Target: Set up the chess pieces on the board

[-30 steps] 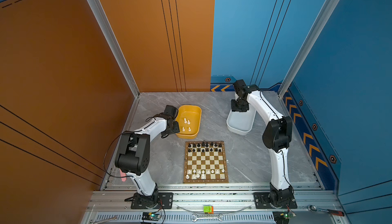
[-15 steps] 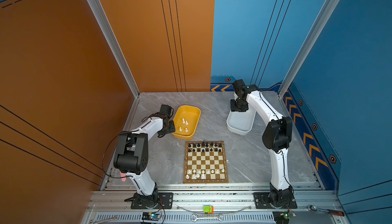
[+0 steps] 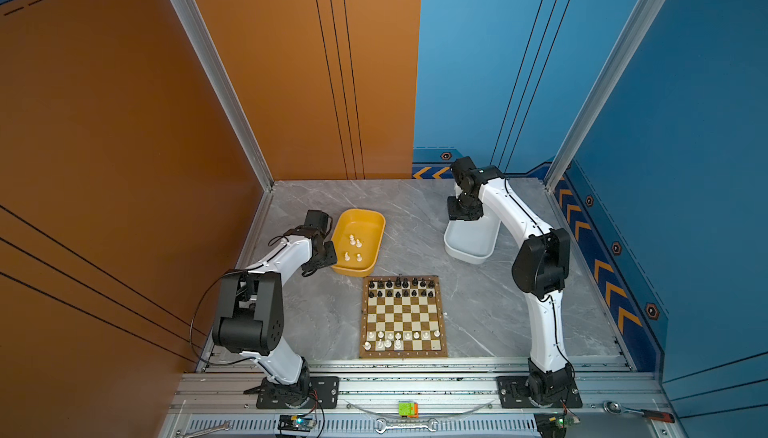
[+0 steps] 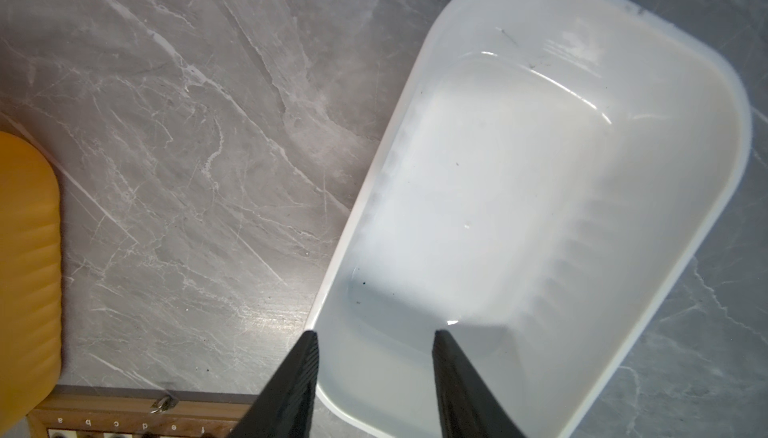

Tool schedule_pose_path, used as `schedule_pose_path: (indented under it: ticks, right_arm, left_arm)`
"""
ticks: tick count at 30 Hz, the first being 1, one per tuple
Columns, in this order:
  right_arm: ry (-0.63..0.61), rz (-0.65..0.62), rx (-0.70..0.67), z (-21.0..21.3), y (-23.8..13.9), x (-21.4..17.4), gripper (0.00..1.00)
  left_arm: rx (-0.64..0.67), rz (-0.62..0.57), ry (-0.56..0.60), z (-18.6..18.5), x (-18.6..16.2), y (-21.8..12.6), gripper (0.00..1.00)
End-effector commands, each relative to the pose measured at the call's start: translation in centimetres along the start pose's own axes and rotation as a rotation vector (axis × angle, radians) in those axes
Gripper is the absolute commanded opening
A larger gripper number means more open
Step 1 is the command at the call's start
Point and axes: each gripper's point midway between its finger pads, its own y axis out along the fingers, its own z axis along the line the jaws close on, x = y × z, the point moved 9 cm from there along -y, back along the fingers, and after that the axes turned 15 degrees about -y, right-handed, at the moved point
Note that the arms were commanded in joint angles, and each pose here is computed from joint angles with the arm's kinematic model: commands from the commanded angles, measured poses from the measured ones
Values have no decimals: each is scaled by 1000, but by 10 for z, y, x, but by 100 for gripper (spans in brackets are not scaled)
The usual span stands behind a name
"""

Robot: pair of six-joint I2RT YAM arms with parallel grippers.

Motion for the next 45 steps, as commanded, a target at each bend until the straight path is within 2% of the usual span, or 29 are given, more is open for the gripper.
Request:
schedule_pose_path:
  ticks: [1, 24, 38, 45]
  right_arm:
    - [-6, 45, 4, 6, 6, -3, 48]
    - [-48, 78, 15, 24, 10, -13, 48]
    - [-78, 113, 19, 34, 10, -26, 48]
    - [-104, 115, 7, 41, 1, -39, 48]
  left_arm:
    - [45, 33, -9, 17, -13, -5, 51]
    - [132, 72, -76, 64, -40, -22, 42]
    - [272, 99, -74, 82, -51, -34, 36]
    - [268, 78, -90, 84, -47, -41, 40]
